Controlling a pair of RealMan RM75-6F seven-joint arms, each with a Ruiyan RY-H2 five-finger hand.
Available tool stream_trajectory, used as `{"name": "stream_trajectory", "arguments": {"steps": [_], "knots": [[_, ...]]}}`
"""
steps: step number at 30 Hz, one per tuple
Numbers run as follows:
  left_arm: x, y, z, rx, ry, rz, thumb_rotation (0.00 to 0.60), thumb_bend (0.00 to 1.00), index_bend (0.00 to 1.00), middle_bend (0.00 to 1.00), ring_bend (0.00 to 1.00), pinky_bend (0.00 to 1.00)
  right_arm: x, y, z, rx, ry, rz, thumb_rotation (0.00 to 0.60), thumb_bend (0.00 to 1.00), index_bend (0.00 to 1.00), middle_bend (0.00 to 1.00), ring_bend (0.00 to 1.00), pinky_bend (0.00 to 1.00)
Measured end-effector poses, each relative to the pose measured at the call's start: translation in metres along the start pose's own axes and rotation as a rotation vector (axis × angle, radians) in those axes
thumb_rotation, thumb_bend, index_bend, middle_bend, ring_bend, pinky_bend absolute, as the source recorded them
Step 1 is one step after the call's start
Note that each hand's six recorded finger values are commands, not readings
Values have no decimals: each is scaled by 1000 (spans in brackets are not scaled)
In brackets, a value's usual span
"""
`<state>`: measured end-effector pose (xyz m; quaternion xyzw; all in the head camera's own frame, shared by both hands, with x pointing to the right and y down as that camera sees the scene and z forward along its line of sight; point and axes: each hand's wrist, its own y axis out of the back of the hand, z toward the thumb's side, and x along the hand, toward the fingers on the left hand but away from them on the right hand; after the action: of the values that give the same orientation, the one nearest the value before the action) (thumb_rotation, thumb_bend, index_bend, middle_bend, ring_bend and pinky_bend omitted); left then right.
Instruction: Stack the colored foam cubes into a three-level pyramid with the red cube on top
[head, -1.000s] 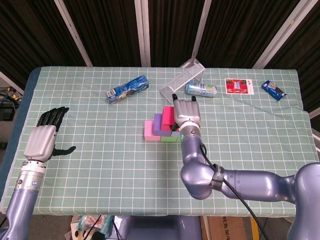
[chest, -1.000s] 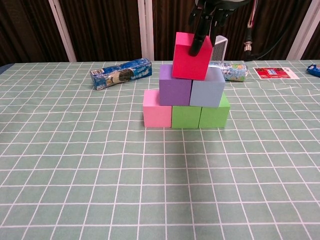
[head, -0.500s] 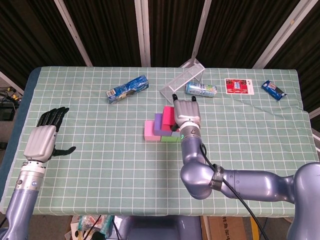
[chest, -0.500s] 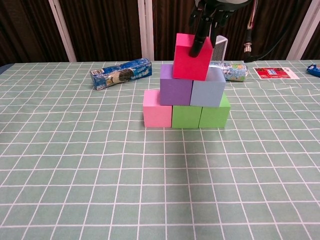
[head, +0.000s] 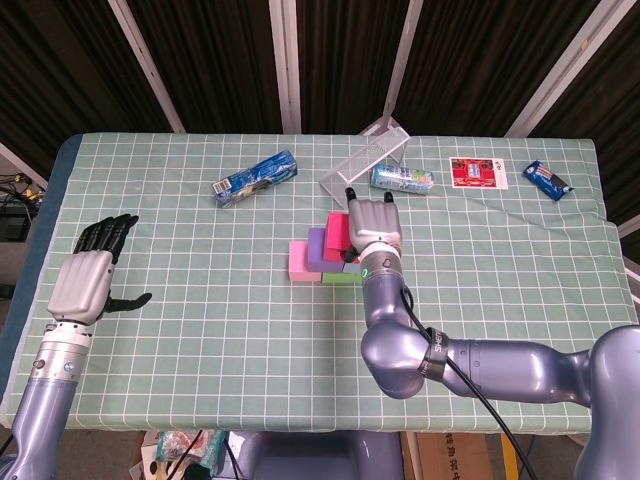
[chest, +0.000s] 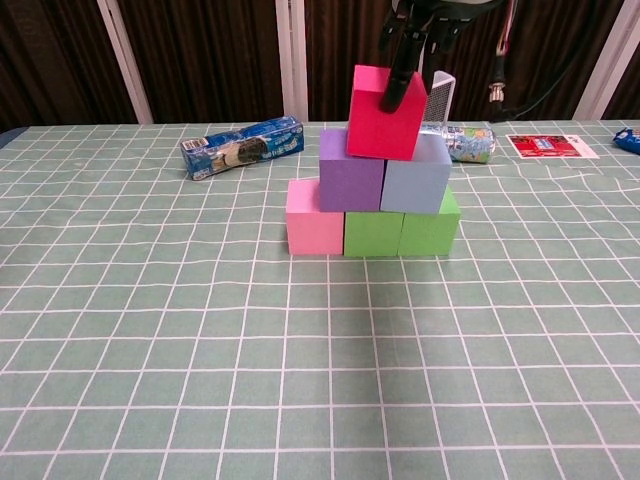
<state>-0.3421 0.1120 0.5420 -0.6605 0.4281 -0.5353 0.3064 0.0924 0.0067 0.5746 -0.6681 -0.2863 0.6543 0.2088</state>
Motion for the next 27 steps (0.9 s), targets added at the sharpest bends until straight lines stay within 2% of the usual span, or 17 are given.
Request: {"name": "stream_trajectory", "arguments": {"steps": [20,23,27], "knots": [[0,-1,0,4,1,-4,600,121,0,37,27,26,-3,-1,-1,0,9,-4,600,301,67,549,350,17],[0,-2,0,4,0,-5,600,121,0,37,27,27,-3,-2,-2,2,8,-2,600,302,62,512,319,12],[0,-1,0,4,1,-4,600,120,0,37,27,27,-3,-4,-3,5,8,7,600,301,16,368,219,0]]}}
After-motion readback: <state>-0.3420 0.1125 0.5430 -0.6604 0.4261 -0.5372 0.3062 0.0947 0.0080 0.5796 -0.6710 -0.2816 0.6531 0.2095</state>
